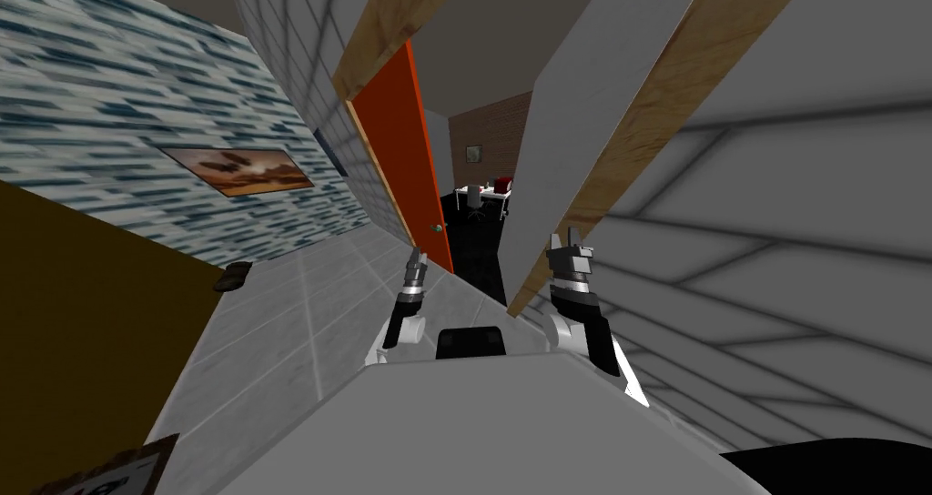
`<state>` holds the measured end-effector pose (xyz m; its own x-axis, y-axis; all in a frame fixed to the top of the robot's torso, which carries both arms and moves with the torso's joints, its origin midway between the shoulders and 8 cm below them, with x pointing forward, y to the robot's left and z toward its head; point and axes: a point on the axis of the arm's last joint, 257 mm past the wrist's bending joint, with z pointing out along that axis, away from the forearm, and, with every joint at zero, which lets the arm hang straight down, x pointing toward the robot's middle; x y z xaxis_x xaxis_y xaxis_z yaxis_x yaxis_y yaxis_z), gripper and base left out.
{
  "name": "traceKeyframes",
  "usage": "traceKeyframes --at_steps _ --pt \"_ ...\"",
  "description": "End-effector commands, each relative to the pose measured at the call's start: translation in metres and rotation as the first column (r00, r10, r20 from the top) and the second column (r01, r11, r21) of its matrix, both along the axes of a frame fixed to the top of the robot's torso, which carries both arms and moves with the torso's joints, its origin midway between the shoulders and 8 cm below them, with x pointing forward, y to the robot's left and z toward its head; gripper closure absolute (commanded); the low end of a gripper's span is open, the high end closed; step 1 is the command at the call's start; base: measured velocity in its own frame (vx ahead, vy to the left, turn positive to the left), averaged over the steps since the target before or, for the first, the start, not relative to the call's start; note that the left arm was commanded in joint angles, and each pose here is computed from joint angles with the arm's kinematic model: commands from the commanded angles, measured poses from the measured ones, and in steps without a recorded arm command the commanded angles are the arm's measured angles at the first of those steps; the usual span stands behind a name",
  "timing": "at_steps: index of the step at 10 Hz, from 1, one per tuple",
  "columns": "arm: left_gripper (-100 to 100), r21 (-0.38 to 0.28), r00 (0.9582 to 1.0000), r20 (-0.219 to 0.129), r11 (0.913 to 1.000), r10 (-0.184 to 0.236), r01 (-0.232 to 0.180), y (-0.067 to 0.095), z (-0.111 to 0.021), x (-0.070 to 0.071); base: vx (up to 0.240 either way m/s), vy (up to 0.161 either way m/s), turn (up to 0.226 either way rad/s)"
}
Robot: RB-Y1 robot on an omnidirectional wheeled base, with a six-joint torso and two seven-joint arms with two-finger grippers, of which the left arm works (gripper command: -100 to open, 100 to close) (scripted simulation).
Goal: Push the door open
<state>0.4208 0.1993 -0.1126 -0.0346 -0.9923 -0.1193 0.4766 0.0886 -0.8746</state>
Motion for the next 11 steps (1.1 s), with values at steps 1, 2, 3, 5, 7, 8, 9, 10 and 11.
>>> traceKeyframes --at_steps 1,2,3,5,7,8,9,10,11 --pt "-100 -0.006 0.9998 -0.016 0.9999 -0.009 0.009 -0.005 -0.01 0.004 0.097 0.079 -0.063" --pt "-100 -0.01 0.9996 -0.026 0.9998 -0.015 0.015 -0.007 -0.016 0.005 0.088 0.079 -0.071" --pt "-100 -0.016 0.9986 -0.045 0.9996 -0.025 0.025 -0.01 -0.028 0.008 0.102 0.112 -0.134" --pt "-100 -0.023 0.9972 -0.065 0.9991 -0.036 0.035 -0.014 -0.039 0.011 0.092 0.134 -0.093" --pt "-100 -0.033 0.9941 -0.095 0.9983 -0.052 0.049 -0.02 -0.057 0.014 0.136 0.127 -0.106" --pt "-100 -0.036 0.9929 -0.105 0.9979 -0.057 0.053 -0.022 -0.063 0.015 0.096 0.116 -0.093" --pt "-100 -0.039 0.9915 -0.115 0.9976 -0.062 0.057 -0.024 -0.069 0.016 0.074 0.108 -0.085" --pt "-100 -0.042 0.9899 -0.125 0.9972 -0.066 0.062 -0.026 -0.075 0.017 0.068 0.099 -0.072" --pt "-100 -0.045 0.9883 -0.135 0.9968 -0.071 0.066 -0.028 -0.081 0.018 0.065 0.11 -0.084"
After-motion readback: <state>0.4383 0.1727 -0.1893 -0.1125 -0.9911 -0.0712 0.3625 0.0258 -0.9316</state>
